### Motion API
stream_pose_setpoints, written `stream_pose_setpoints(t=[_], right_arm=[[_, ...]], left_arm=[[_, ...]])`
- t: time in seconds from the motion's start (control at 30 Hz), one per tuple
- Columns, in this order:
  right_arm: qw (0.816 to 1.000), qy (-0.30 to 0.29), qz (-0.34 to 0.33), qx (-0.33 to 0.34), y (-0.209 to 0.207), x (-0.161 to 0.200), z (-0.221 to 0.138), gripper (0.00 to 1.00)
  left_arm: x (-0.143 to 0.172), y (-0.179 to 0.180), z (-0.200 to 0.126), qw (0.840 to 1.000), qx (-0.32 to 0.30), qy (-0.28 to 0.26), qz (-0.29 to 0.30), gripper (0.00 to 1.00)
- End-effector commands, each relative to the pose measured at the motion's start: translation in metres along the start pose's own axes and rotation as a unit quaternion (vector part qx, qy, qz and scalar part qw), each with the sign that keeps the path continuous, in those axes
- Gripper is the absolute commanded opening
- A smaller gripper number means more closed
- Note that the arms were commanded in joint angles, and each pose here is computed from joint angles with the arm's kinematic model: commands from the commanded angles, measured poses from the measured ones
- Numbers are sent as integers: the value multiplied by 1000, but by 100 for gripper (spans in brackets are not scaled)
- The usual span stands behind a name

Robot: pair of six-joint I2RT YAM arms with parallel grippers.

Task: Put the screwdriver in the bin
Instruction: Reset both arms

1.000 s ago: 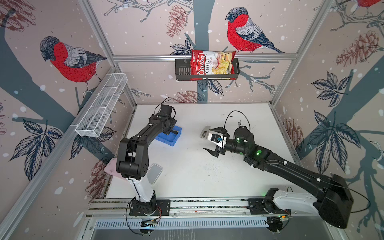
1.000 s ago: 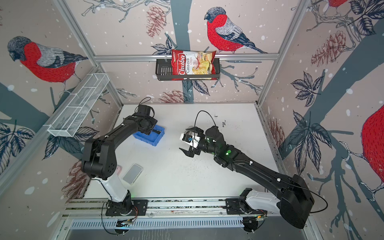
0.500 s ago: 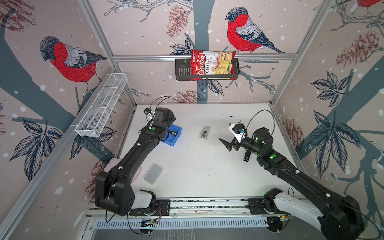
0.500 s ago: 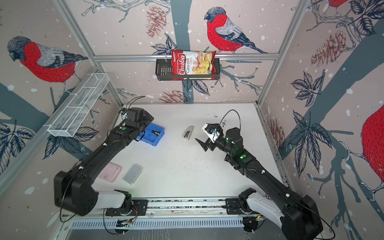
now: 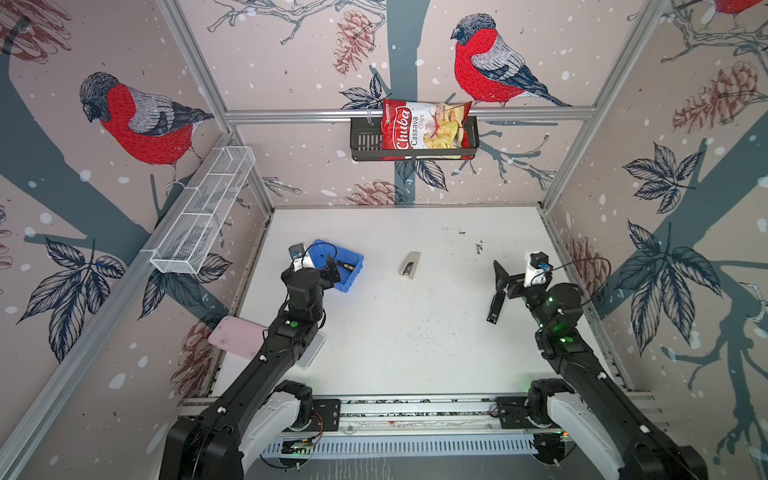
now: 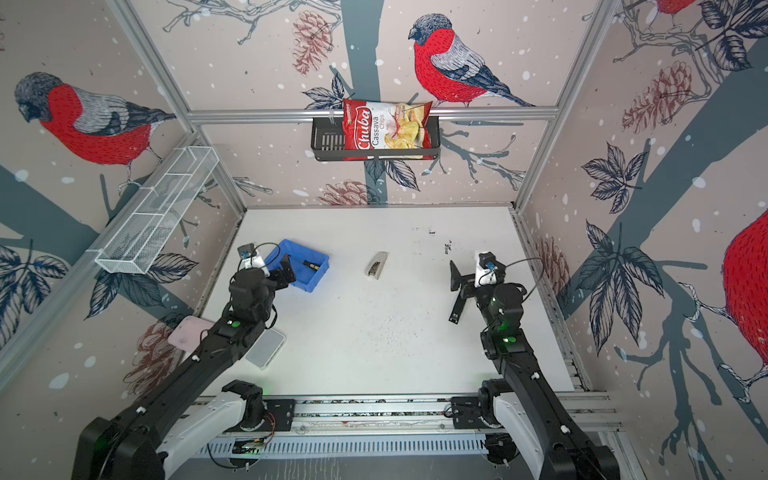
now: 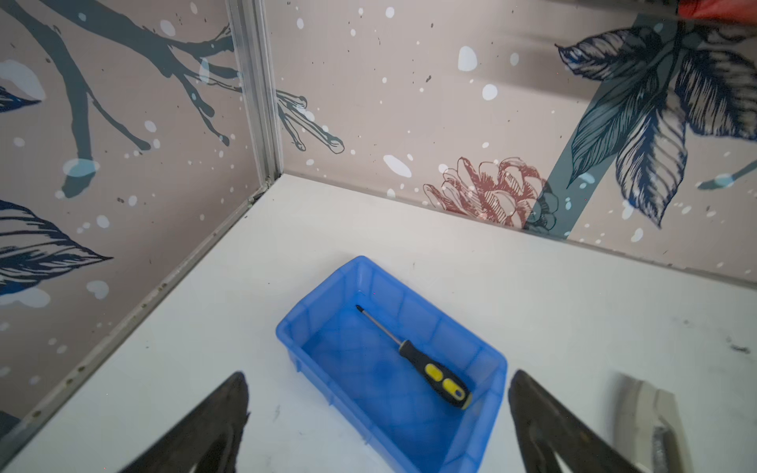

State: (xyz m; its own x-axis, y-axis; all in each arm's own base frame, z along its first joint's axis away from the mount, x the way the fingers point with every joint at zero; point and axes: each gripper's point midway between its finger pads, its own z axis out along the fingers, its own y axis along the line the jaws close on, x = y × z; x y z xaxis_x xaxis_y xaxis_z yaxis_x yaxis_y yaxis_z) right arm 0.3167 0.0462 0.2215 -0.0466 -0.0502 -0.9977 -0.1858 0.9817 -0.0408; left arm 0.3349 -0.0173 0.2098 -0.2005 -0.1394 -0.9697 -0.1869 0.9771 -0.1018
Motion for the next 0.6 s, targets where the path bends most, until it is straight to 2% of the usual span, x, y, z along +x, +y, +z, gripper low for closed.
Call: stream_pose_setpoints(t=[0.0, 0.13, 0.27, 0.57], right_arm=[[994, -30, 46, 95, -39, 2, -8, 100], [990, -24, 62, 128, -55, 26, -12, 100], [988, -23, 71, 137, -60, 40, -10, 99], [987, -25, 68, 146, -66, 52, 1, 100]], left_arm=[[-24, 1, -4, 996, 26, -84, 22, 97], [-2, 13, -1, 995, 12, -87, 47, 97], [8, 18, 5, 994, 2, -98, 47, 97], [25, 21, 23, 991, -16, -110, 74, 98]])
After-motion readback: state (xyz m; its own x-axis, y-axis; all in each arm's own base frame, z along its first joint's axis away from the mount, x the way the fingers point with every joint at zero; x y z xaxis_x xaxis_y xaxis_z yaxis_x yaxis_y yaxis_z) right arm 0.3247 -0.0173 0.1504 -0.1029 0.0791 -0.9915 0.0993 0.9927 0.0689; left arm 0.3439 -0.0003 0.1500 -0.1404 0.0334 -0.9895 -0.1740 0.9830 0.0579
